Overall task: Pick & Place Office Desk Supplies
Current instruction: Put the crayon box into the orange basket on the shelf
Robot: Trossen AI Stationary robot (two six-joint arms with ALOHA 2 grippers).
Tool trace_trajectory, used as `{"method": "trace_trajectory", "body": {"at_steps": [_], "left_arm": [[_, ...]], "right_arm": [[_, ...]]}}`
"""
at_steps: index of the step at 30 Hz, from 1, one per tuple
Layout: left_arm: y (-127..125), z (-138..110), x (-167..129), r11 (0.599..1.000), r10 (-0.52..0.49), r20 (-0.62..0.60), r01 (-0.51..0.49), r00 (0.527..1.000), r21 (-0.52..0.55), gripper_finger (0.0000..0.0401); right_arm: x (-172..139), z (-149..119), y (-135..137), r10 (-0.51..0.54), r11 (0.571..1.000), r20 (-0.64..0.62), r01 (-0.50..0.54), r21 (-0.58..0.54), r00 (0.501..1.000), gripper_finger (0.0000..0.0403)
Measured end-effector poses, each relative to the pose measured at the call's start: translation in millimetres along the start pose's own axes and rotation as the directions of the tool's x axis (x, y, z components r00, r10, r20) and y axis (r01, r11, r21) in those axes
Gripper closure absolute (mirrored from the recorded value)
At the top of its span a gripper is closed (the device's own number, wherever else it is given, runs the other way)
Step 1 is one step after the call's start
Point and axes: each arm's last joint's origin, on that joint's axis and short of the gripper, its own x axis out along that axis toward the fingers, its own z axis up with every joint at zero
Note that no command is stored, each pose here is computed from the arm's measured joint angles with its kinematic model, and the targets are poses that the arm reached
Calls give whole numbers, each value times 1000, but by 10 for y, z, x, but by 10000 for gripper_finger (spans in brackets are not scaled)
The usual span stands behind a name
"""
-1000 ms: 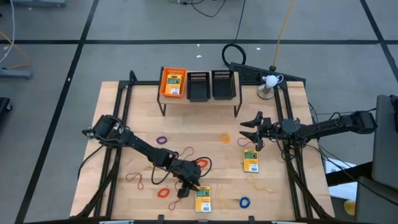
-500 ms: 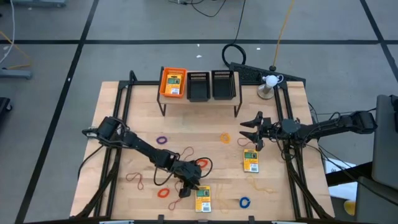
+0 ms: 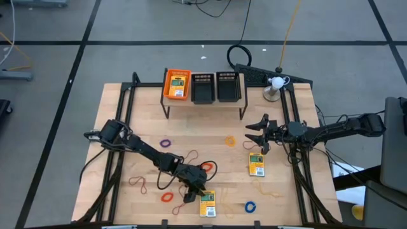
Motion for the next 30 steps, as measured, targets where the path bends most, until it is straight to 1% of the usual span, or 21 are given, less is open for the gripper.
{"method": "trace_trajectory", "body": {"at_steps": [7, 11, 13, 15, 17, 21, 24, 27, 30], "left_arm": [[1, -1, 0, 1000, 1, -1, -1, 1000, 3, 293], [1, -13, 1, 1000, 5, -11, -5, 1000, 25, 299], [2, -20, 1, 999, 8, -18, -7, 1000, 38, 317], [5, -23, 1, 998, 13, -20, -11, 1000, 60, 350], [11, -26, 1, 996, 38, -15, -37, 999, 76, 385], [-8, -24, 8, 988, 95, 23, -97, 995, 117, 398], [-32, 31, 1, 986, 78, 78, -89, 994, 144, 400], [-37, 126, -35, 986, 54, 145, -76, 988, 148, 400], [-48, 217, -127, 986, 53, 178, -80, 983, 147, 401]], "right_arm": [[0, 0, -1, 0, 1000, 0, 0, 0, 1000, 211], [0, 0, 0, 0, 1000, 0, 0, 0, 1000, 211], [0, 0, 0, 0, 1000, 0, 0, 0, 1000, 211], [0, 1, 0, 0, 1000, 0, 0, 0, 1000, 211], [0, 1, 0, 0, 1000, 0, 0, 0, 1000, 211], [0, 0, -1, 0, 1000, 0, 0, 0, 1000, 211], [0, 0, 0, 0, 1000, 0, 0, 0, 1000, 211], [0, 1, 0, 0, 1000, 0, 0, 0, 1000, 211], [0, 0, -1, -1, 1000, 0, 1, 3, 1000, 211]]}}
